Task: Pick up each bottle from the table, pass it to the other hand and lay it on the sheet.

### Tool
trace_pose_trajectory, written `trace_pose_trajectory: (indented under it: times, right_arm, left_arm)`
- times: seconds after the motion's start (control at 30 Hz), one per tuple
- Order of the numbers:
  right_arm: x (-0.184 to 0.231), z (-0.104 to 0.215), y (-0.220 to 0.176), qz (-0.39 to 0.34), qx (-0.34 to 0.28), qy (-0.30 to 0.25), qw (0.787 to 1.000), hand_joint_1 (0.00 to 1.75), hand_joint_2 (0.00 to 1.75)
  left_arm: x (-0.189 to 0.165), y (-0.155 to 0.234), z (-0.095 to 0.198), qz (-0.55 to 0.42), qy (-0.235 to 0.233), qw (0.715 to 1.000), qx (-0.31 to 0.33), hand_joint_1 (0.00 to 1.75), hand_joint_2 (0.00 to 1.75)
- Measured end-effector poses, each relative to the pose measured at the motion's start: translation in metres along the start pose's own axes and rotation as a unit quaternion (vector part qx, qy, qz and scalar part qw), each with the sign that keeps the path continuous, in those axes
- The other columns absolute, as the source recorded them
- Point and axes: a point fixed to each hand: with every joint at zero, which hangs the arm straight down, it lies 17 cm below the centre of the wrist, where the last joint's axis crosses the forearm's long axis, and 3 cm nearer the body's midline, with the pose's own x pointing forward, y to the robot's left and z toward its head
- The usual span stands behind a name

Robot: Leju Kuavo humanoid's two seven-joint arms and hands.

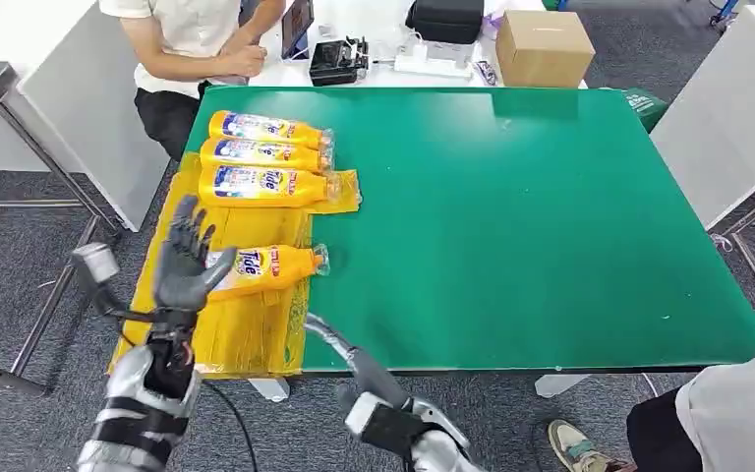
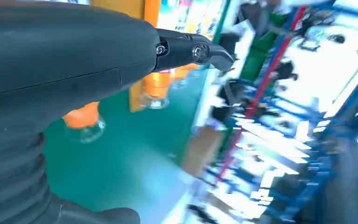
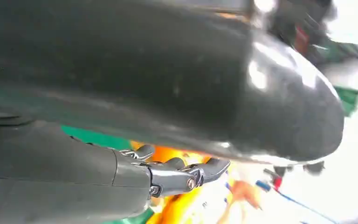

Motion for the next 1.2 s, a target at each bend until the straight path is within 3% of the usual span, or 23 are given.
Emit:
trace_pose_trajectory:
  times: [0.27,0.3,0.43,0.57,0.6,0.7,0.83,0.93,1.03,1.07,1.2]
  right_arm:
    - [0.02,0.0,-0.014,-0.012,-0.029,-0.022,0.999,0.0,0.0]
    - [0.021,0.0,-0.015,-0.012,-0.031,-0.023,0.999,0.0,1.75]
    - [0.03,0.001,-0.022,-0.02,-0.05,-0.04,0.998,0.0,1.75]
    - [0.055,0.001,-0.049,-0.023,-0.12,-0.071,0.99,0.0,1.75]
    - [0.061,0.002,-0.057,-0.031,-0.14,-0.078,0.987,0.0,0.0]
    - [0.076,0.004,-0.078,-0.03,-0.197,-0.091,0.976,0.0,0.0]
    - [0.042,0.019,-0.11,-0.098,-0.276,-0.005,0.956,0.0,0.0]
    - [0.039,0.046,-0.162,-0.012,-0.394,0.024,0.919,0.0,0.0]
    - [0.056,0.057,-0.183,0.041,-0.44,0.011,0.897,0.0,0.0]
    - [0.06,0.059,-0.185,0.048,-0.446,0.007,0.894,0.0,1.75]
    - [0.068,0.058,-0.187,0.046,-0.439,-0.009,0.897,0.0,1.75]
  left_arm:
    - [0.031,-0.014,0.02,-0.002,-0.036,0.999,-0.016,0.0,1.75]
    - [0.033,-0.015,0.021,-0.003,-0.038,0.999,-0.018,0.0,1.75]
    - [0.039,-0.015,0.024,-0.005,-0.046,0.999,-0.013,0.0,1.75]
    - [0.041,-0.021,0.04,-0.018,-0.056,0.998,-0.005,0.0,1.75]
    - [0.041,-0.024,0.044,-0.023,-0.059,0.998,-0.005,0.0,1.75]
    - [0.044,-0.031,0.058,-0.041,-0.073,0.996,0.005,0.0,1.75]
    - [0.042,-0.029,0.076,-0.088,-0.079,0.992,0.04,0.0,1.75]
    - [0.038,-0.032,0.094,-0.159,-0.091,0.98,0.079,0.0,1.75]
    - [0.029,-0.046,0.102,-0.18,-0.088,0.976,0.081,0.0,1.75]
    - [0.027,-0.052,0.104,-0.181,-0.088,0.976,0.077,0.0,1.75]
    - [0.015,-0.071,0.107,-0.164,-0.081,0.982,0.053,0.0,1.75]
